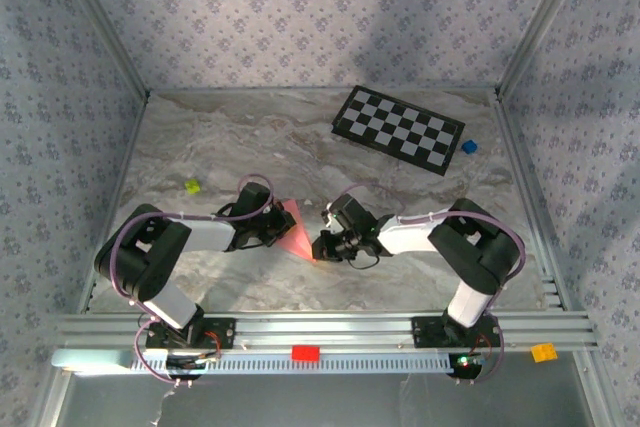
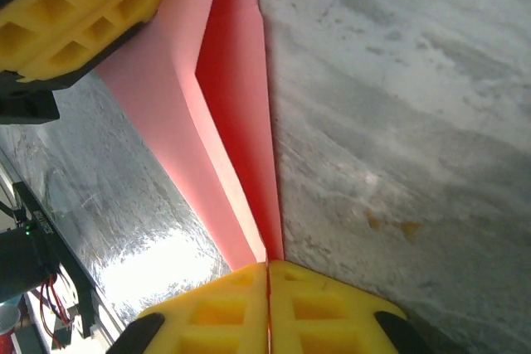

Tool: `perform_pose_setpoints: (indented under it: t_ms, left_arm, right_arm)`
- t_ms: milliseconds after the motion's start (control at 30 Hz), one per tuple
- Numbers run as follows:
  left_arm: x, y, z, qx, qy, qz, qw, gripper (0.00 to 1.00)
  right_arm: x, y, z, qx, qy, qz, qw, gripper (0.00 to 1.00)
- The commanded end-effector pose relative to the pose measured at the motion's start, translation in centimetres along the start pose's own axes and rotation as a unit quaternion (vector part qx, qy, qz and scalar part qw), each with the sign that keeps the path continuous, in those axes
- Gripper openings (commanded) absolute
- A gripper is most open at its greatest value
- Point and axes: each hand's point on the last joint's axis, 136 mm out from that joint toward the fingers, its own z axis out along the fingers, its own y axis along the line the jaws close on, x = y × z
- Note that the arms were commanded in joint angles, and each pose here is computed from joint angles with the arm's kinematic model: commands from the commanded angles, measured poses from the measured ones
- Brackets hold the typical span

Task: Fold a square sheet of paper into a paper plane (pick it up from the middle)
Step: Fourth fold the wing at the center of the table.

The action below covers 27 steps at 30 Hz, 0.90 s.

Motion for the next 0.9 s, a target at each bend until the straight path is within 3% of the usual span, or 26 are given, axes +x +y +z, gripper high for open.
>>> perform_pose_setpoints:
  t_ms: [0,267,533,867]
  left_arm:
    - [0.4,3.2,-0.2,-0.051,-0.002,-0.010,0.999,0.00]
    - [0.4,3.2,-0.2,-0.051,-0.002,-0.011,0.999,0.00]
    - [0.4,3.5,-0.3,-0.055,-0.004,-0.013,0.998,0.00]
    - [0.5,3.4,-0.4,-0.051,-0.004,-0.010,0.999,0.00]
  right_arm:
    - [3.1,-2.5,-0.1,0.035,0.050,0.018,0.998,0.06]
    - [3.3,-2.0,-0.3,0.028,0.056,0.010,0.998,0.09]
    - [3.3,-1.8,-0.9,0.025,0.043,-0.006,0.999,0.05]
    - [1.3,1.1,-2.9,0.004,0.012,-0.030,0.999,0.17]
